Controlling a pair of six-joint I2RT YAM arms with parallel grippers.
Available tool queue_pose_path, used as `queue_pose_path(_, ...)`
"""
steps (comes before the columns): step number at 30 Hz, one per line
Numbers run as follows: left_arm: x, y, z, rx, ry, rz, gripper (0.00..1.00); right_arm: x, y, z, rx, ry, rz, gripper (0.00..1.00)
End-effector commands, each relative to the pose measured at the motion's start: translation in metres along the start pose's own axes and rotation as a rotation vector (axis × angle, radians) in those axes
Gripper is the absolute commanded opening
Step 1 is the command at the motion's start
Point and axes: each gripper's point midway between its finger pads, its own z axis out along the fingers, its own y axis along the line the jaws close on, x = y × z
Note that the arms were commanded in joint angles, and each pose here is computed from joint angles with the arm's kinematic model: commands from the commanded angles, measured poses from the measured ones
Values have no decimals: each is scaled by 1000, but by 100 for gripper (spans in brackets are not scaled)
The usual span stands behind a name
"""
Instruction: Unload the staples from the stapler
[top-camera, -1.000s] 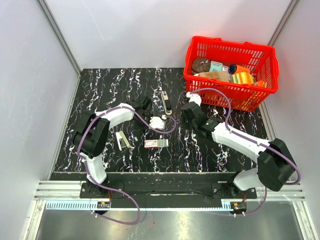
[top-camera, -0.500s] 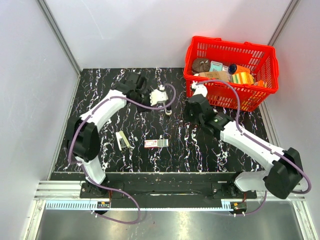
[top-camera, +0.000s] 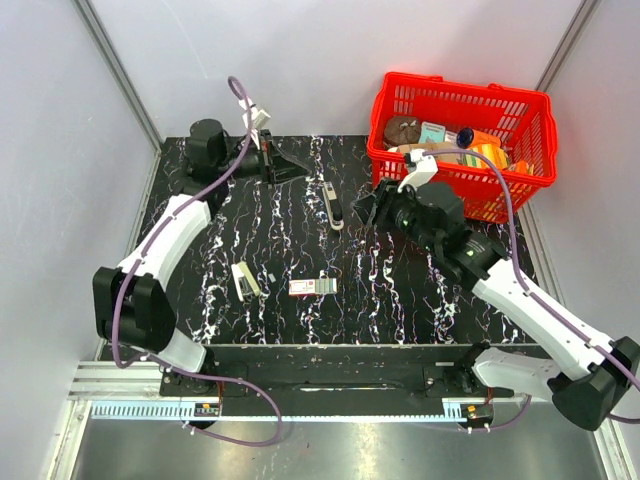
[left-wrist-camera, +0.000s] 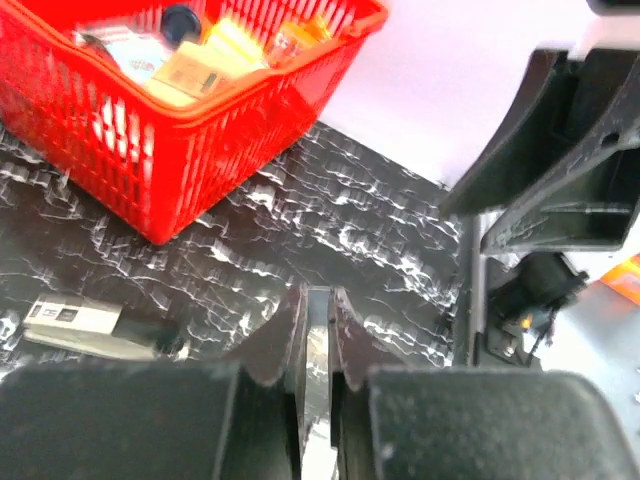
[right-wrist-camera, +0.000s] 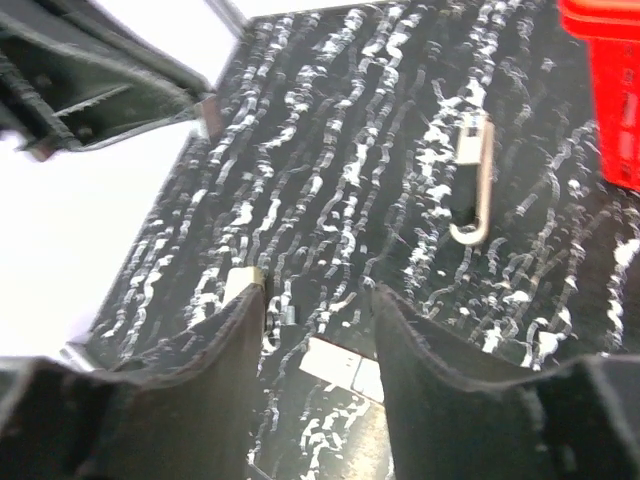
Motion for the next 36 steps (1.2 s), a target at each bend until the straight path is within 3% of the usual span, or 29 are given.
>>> queue_pose_path(1, -65, -83, -16, 337, -257, -110, 1, -46, 55, -21, -252, -106, 25, 57)
queue_pose_path(7, -72, -113, -32, 486, -349, -297, 2, -65, 91, -35, -426, -147, 58, 61)
queue_pose_path(22, -51, -135, -36, 515, -335, -291, 0, -68, 122, -22, -576, -107, 108, 63)
queue_pose_path(36, -50, -136, -33, 521, -333, -287, 0, -57, 125, -6, -595, -62, 126, 47)
